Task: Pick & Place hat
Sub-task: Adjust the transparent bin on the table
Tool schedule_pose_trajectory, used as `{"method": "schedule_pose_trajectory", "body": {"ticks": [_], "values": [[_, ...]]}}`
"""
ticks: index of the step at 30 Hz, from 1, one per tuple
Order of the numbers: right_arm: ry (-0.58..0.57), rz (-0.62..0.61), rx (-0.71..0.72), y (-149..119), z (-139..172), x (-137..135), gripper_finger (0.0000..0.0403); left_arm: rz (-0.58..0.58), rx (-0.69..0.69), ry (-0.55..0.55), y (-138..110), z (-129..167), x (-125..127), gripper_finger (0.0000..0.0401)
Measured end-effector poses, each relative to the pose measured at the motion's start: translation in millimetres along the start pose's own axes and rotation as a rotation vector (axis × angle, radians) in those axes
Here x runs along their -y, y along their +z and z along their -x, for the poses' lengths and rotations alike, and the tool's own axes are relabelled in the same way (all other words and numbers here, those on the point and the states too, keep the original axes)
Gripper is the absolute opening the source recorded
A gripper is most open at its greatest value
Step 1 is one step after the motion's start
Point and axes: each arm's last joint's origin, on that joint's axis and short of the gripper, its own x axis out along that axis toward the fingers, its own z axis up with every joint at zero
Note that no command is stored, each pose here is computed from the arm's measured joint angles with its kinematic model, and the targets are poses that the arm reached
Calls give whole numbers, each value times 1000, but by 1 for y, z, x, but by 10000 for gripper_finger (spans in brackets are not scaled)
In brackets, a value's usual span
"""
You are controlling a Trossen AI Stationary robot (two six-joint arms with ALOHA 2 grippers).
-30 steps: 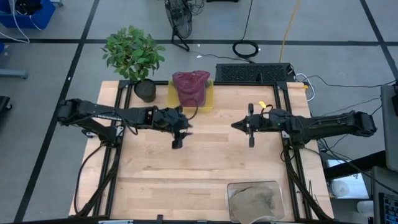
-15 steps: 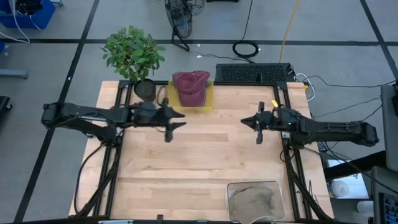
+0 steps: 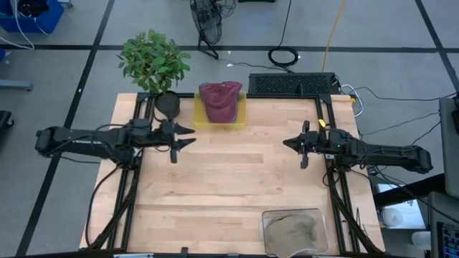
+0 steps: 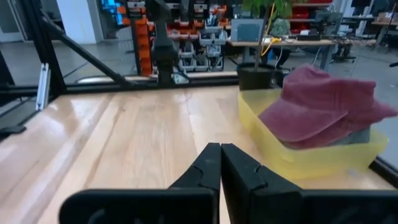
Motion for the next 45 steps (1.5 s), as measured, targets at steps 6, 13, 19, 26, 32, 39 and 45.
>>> {"method": "schedule_pose_trajectory", "body": {"ticks": [6, 13, 19, 26, 32, 39, 45], "values": [[0, 2, -8, -5, 0, 0, 0, 16, -38, 5, -14, 0, -1, 147], [4, 3, 40, 0, 0, 0, 0, 12, -8, 4, -10, 0, -1, 147], [4, 4, 40, 0, 0, 0, 0, 15, 22, 4, -7, 0, -1, 147], [4, 4, 40, 0, 0, 0, 0, -6, 23, 4, -7, 0, -1, 147], [5, 4, 40, 0, 0, 0, 0, -5, 24, 4, -6, 0, -1, 147], [5, 4, 40, 0, 0, 0, 0, 29, 25, 3, -6, 0, -1, 147], [5, 4, 40, 0, 0, 0, 0, 95, -78, -295, -17, -9, 20, 147]]}}
